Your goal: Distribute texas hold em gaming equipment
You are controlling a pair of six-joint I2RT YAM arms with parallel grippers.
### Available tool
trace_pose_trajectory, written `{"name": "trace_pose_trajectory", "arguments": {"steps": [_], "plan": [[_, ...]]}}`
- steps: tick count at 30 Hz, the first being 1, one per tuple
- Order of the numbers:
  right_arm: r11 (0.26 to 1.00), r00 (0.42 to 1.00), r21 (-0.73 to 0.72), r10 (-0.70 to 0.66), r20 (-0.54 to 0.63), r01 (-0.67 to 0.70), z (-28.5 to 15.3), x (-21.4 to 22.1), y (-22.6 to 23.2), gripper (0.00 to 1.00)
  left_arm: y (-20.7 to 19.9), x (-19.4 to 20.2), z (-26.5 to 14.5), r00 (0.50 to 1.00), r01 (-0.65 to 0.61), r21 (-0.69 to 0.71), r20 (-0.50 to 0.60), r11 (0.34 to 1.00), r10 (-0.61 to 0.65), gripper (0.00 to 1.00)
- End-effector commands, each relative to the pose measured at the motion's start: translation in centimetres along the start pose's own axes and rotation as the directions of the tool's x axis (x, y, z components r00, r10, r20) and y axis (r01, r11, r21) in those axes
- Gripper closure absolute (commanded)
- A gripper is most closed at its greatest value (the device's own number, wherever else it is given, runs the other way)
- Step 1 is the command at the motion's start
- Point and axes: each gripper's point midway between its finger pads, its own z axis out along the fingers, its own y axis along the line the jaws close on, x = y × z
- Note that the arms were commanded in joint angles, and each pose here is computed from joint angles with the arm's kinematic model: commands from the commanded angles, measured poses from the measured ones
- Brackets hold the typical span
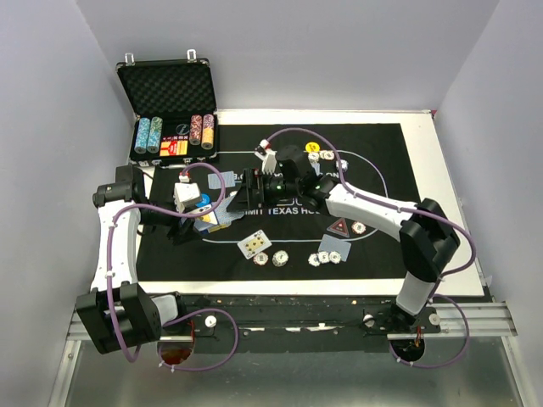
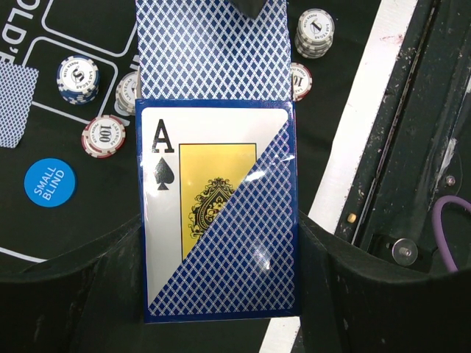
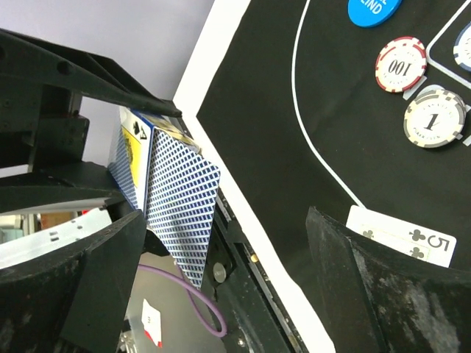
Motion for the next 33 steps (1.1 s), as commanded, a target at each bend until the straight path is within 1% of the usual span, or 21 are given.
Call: {"name": "trace_pose_trajectory", "arguments": {"steps": [1, 8, 10, 18, 21, 22, 26, 29, 33], "plan": [[0.999, 0.999, 0.037, 0.015, -0.039, -0.013, 1.1, 1.1, -0.6, 0.05, -5.5, -1.1, -0.5, 0.978, 0.203, 0.162, 0.020, 0.966, -0.209, 0.88], [0.998, 0.999, 0.057, 0.031, -0.021, -0.029, 0.9, 1.0, -0.9, 0.28, -5.6, -1.1, -0.6, 0.979, 0.199, 0.156, 0.018, 0.968, -0.204, 0.88], [0.997, 0.999, 0.063, 0.034, -0.014, -0.033, 0.8, 1.0, -0.9, 0.32, -5.6, -1.1, -0.5, 0.978, 0.203, 0.160, 0.016, 0.966, -0.208, 0.88], [0.996, 0.998, 0.057, 0.062, 0.029, -0.064, -0.7, 0.2, -1.2, 0.44, -5.5, -1.3, -0.5, 0.978, 0.203, 0.160, 0.022, 0.966, -0.210, 0.88], [0.995, 0.997, 0.054, 0.079, 0.026, -0.081, -1.0, 0.3, -1.2, 0.46, -5.5, -1.3, -0.5, 0.978, 0.201, 0.160, 0.019, 0.966, -0.206, 0.88], [0.997, 0.997, 0.035, 0.070, 0.045, -0.072, -1.1, -0.2, -0.8, 0.47, -5.5, -1.3, -0.5, 0.978, 0.202, 0.161, 0.019, 0.966, -0.208, 0.88], [0.996, 0.995, 0.026, 0.079, 0.057, -0.080, -1.5, -0.5, -0.6, 0.54, -5.5, -1.3, -0.6, 0.978, 0.200, 0.159, 0.020, 0.967, -0.206, 0.88], [0.996, 0.995, 0.020, 0.081, 0.062, -0.082, -1.8, -0.6, -0.4, 0.55, -5.5, -1.2, -0.5, 0.978, 0.204, 0.161, 0.017, 0.966, -0.209, 0.88], [0.996, 0.993, 0.008, 0.093, 0.072, -0.094, -2.2, -0.9, 0.0, 0.61, -5.4, -1.2, -0.5, 0.978, 0.204, 0.162, 0.018, 0.966, -0.209, 0.88]]}}
